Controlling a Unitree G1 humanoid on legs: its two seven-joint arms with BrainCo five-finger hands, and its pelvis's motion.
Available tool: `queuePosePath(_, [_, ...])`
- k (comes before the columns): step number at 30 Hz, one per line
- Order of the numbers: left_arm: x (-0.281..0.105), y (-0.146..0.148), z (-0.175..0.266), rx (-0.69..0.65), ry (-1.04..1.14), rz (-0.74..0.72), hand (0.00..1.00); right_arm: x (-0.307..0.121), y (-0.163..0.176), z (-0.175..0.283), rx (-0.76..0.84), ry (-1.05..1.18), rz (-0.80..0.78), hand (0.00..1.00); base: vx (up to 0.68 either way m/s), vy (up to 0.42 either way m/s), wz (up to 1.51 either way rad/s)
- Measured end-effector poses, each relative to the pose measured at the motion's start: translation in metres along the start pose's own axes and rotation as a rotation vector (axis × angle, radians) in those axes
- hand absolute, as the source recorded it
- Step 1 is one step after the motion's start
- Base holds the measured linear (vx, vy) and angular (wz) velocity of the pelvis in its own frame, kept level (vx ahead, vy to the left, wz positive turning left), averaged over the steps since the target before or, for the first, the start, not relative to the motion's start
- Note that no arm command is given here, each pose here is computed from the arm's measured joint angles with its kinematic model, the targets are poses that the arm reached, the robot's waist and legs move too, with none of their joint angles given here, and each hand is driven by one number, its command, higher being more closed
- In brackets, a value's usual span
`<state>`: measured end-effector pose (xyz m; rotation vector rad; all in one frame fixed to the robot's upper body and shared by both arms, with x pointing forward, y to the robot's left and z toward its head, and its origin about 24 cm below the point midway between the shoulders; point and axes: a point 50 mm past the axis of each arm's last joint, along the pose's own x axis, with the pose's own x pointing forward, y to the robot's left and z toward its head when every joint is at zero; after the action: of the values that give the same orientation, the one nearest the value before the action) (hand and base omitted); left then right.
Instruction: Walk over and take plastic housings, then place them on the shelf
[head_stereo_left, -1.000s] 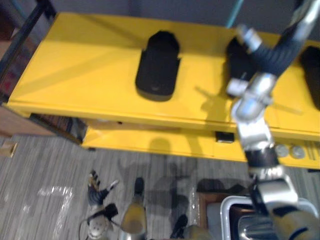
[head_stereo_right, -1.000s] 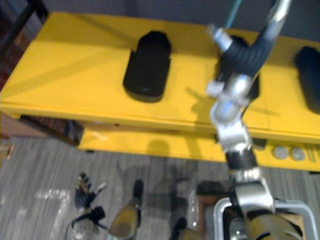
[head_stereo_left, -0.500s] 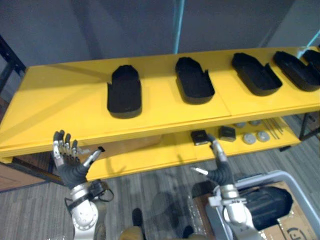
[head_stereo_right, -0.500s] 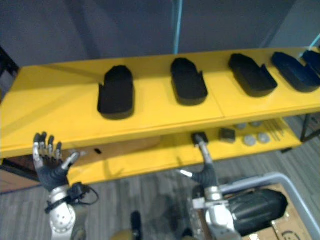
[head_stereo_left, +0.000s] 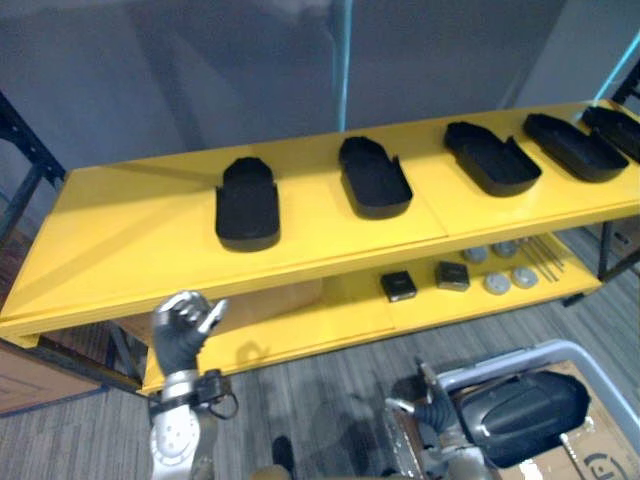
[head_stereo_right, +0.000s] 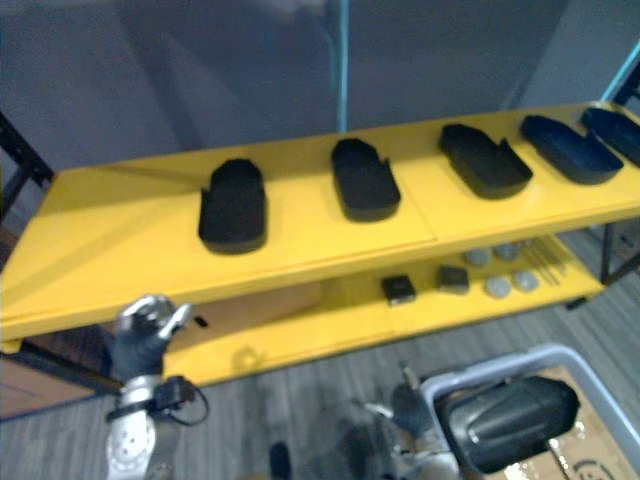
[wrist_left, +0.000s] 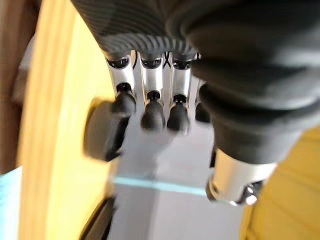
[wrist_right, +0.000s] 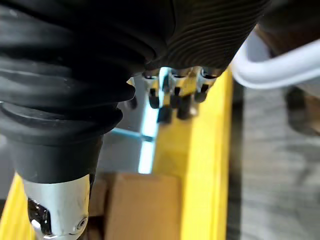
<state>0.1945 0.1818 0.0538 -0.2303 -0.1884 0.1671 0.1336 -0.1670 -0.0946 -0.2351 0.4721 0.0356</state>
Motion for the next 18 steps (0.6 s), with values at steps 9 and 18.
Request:
queuePosePath(9, [0.028,0.003,-0.010,0.067,0.083,-0.012,1.00,-0.006,0.015,-0.021,0.038,0.120,0.038,0.00,0.06,0.003,-0.10])
queuePosePath(18, [0.082,0.017,0.018,0.185,-0.029,0.095,1.00,0.001,0.016,-0.019,0.054,0.131,0.048,0.00,0.02,-0.015,-0.11])
